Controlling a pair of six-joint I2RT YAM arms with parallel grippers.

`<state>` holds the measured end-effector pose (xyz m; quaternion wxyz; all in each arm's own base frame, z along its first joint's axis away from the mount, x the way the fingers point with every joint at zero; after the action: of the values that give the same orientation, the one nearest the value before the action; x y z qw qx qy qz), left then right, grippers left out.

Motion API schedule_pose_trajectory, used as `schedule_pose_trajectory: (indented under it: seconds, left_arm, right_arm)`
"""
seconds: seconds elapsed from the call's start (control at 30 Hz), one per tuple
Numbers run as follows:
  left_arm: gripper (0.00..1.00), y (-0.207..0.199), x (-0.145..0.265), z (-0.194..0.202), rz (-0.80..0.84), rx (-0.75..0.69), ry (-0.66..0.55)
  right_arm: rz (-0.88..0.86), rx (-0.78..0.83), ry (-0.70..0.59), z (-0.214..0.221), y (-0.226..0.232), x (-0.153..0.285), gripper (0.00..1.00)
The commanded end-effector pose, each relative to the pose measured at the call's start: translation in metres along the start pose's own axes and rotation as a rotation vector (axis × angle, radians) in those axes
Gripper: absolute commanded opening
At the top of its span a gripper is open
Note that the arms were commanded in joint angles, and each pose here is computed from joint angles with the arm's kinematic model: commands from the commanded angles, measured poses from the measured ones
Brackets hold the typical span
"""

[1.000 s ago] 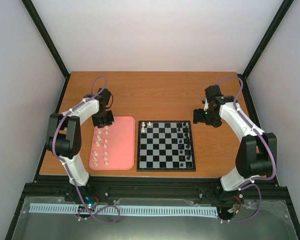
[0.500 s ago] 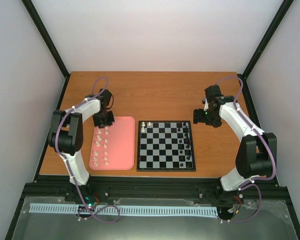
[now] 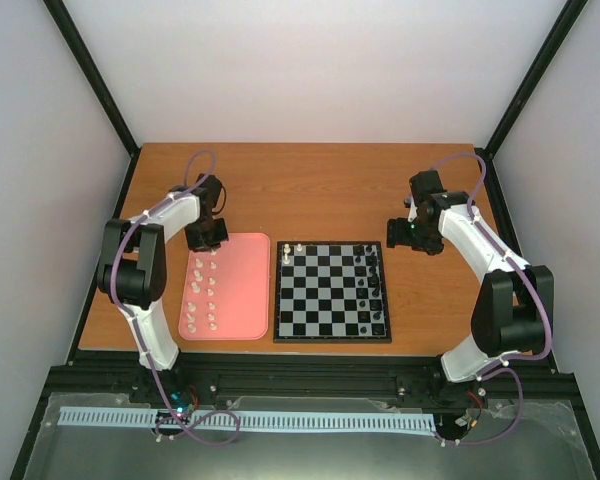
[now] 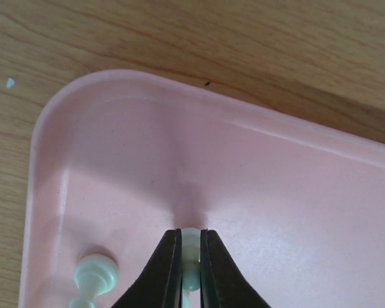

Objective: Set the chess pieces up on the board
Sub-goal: Pick up the chess piece from the storage box, then place the chess piece on the chessboard.

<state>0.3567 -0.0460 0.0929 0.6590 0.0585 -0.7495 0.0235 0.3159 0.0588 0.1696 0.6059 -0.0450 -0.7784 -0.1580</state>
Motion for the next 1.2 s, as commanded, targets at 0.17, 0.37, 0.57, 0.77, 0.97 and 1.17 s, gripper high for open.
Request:
schedule_pose_trajectory:
  seconds: [0.17,0.37,0.57,0.77,0.97,1.17]
  left_arm:
    - [0.01,-0.025,0.112,-0.020,0.079,-0.105,-0.193]
    - [0.01,-0.116,0.150,0.015,0.197,-0.313,-0.204]
    - [0.01,-0.189,0.151,0.045,0.253,-0.489,-0.164]
    - [0.01,-0.218,0.126,0.062,0.200,-0.598,-0.125]
    - [0.01,-0.223,0.096,0.061,0.162,-0.599,-0.103]
    - [0.01,-0.228,0.069,0.061,0.148,-0.592,-0.079]
  right_arm:
    - [0.005,-0.009,-0.024,-0.009,0.000,0.004,1.00]
    - [-0.001,-0.017,-0.028,-0.016,0.004,0.002,1.00]
    - [-0.009,-0.020,-0.030,-0.019,0.006,0.002,1.00]
    - [-0.005,-0.014,-0.035,-0.017,0.005,0.004,1.00]
    - [-0.005,-0.017,-0.031,-0.013,0.003,0.003,1.00]
    - [-0.005,-0.016,-0.029,-0.012,0.002,0.002,1.00]
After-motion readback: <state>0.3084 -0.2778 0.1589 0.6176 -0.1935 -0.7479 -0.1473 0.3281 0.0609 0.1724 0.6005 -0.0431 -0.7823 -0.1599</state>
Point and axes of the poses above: each gripper's point midway between its finger pads, its own x axis back along the fingers, its own y axis along the line the jaws close on, z = x × y, the point moved 6 cm from there along x, back along the fingers, and after that the axes turned 13 degrees about -x, right-handed, at the moved point
